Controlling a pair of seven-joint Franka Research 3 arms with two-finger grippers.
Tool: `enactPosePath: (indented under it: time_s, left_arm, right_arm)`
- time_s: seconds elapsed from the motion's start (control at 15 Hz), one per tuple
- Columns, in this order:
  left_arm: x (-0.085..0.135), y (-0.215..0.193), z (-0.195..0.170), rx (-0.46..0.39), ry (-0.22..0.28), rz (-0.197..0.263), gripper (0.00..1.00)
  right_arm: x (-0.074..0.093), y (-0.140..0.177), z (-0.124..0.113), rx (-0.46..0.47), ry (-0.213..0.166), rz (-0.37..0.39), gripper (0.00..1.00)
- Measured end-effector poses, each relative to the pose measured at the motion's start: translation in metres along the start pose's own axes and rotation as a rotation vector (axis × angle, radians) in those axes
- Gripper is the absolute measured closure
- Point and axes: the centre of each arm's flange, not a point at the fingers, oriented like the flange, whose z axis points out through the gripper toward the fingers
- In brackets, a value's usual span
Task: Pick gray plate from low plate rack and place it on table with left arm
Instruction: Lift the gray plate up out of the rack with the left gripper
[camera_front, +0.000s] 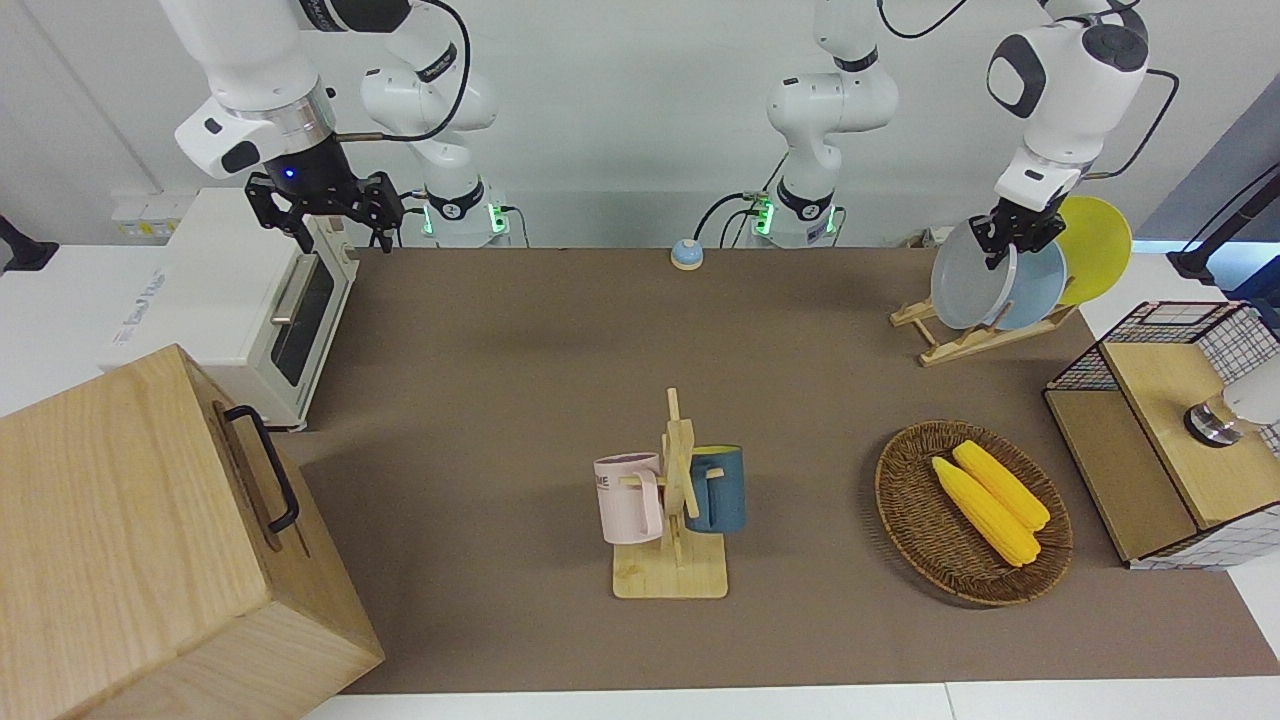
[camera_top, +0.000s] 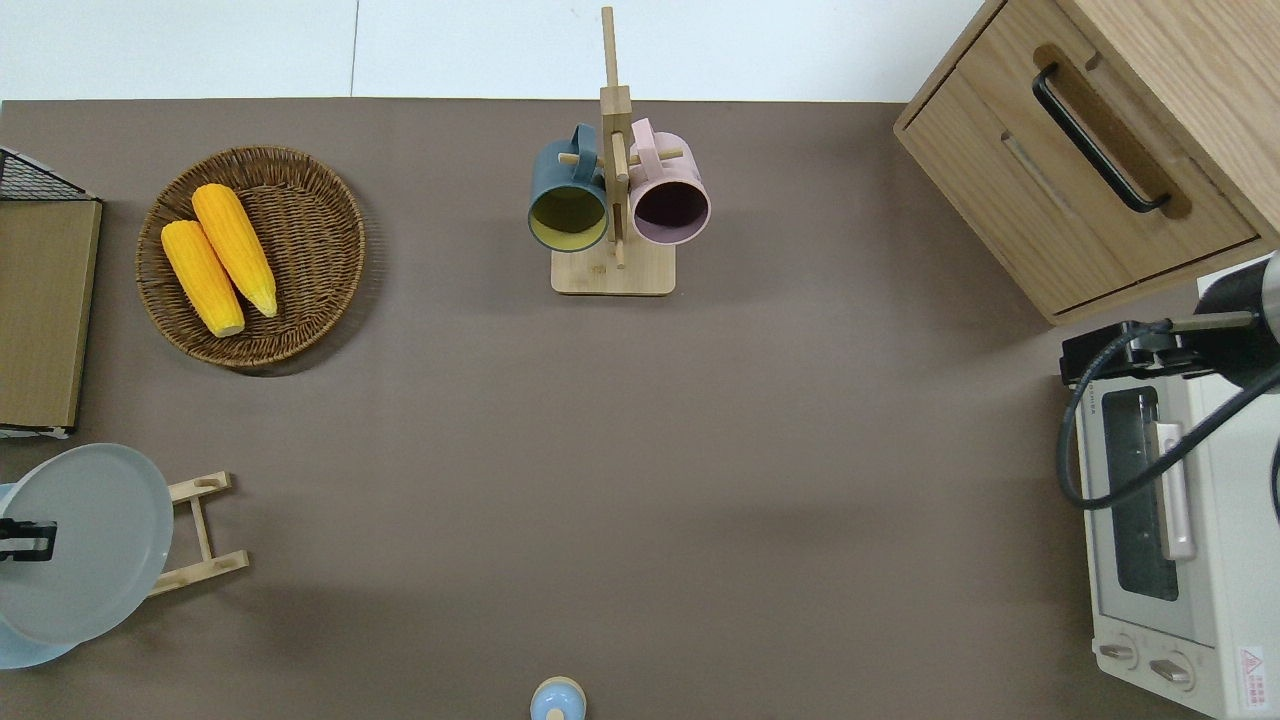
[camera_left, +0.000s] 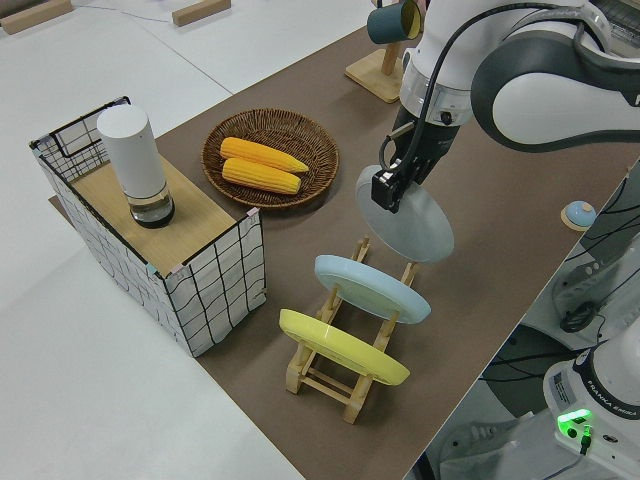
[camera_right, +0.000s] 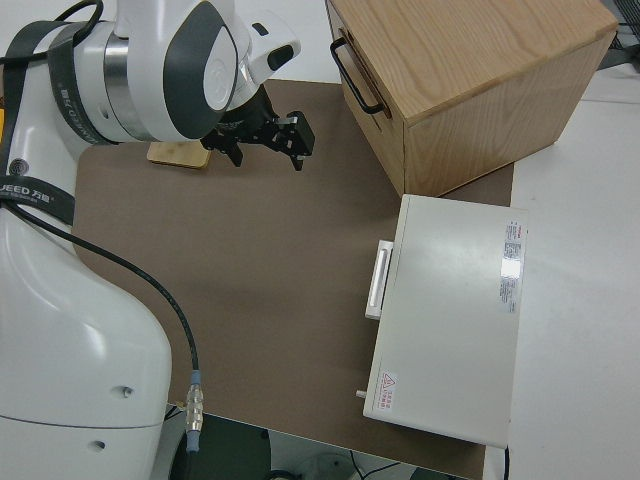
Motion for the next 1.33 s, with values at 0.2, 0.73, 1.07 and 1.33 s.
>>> enactPosePath:
  time_s: [0.2, 0.73, 1.07, 1.33]
  left_arm:
    - [0.005, 0.008, -0.029, 0.003, 0.0, 0.005, 0.93]
    - [0.016, 0.069, -0.07, -0.107, -0.014, -0.089, 0.93]
    - [0.018, 0.088, -0.071, -0.234, -0.026, -0.116, 0.93]
    - [0.024, 0.1, -0.063, -0.349, -0.046, -0.131, 0.93]
  right_arm:
    - [0.0, 0.0, 0.0, 0.0, 0.0, 0.0, 0.01]
    - [0.0, 0.0, 0.0, 0.0, 0.0, 0.0, 0.01]
    - [0.0, 0.0, 0.0, 0.0, 0.0, 0.0, 0.01]
    - [0.0, 0.0, 0.0, 0.0, 0.0, 0.0, 0.01]
